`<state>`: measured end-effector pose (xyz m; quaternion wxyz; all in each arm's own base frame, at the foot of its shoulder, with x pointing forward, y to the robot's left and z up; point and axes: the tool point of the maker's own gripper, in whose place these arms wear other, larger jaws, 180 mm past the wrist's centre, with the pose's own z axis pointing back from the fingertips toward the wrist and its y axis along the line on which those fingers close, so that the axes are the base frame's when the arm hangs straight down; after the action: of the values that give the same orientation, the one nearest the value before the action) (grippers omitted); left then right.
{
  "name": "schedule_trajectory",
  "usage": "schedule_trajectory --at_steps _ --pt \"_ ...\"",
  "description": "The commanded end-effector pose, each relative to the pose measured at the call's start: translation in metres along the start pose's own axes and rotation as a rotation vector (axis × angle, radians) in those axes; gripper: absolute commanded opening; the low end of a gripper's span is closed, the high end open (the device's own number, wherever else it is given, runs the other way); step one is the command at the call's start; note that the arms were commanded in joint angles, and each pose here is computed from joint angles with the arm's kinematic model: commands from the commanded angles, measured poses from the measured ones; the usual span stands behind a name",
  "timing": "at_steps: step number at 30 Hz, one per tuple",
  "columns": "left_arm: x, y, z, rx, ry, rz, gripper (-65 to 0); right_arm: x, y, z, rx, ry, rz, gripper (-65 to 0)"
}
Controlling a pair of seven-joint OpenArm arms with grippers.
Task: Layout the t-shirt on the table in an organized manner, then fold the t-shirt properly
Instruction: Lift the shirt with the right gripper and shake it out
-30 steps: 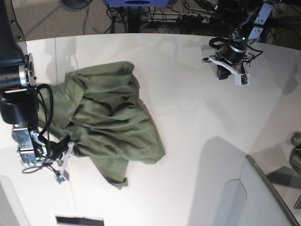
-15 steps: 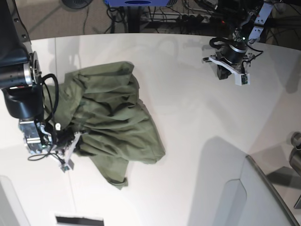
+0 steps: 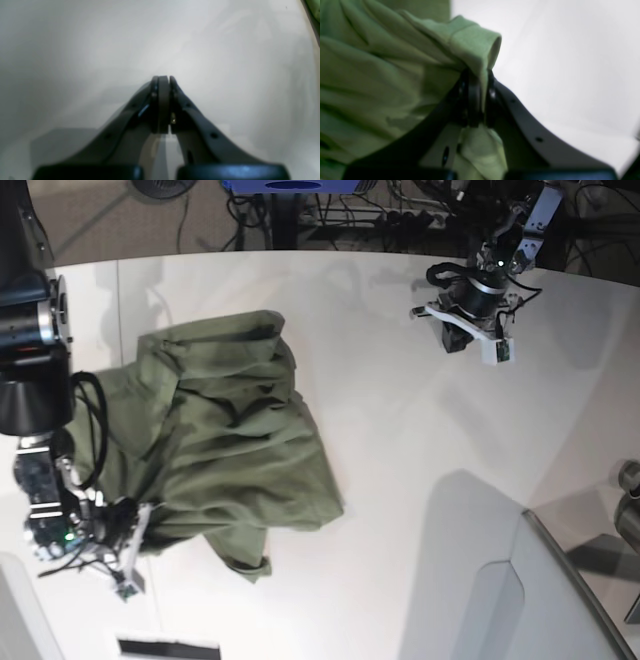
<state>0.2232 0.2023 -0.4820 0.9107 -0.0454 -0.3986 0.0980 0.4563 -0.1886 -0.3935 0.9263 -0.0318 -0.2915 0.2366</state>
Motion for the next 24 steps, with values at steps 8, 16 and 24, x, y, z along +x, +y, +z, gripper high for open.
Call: schedule_trajectory --at_steps 8,16,24 --pt "0.013 -0.002 -0.009 -0.009 0.046 -0.011 -65.0 -0.001 -0.122 0.041 -0.402 -0.093 -0.223 -65.0" --pt "0.017 -0.004 -0.011 -0.015 0.041 -0.013 -65.0 -0.047 -0.183 0.053 -0.746 -0.129 -0.433 -64.4" --pt "0.018 -0.003 -0.012 -0.012 0.039 -0.012 -65.0 -0.062 -0.168 0.038 -0.762 0.003 -0.354 -19.1"
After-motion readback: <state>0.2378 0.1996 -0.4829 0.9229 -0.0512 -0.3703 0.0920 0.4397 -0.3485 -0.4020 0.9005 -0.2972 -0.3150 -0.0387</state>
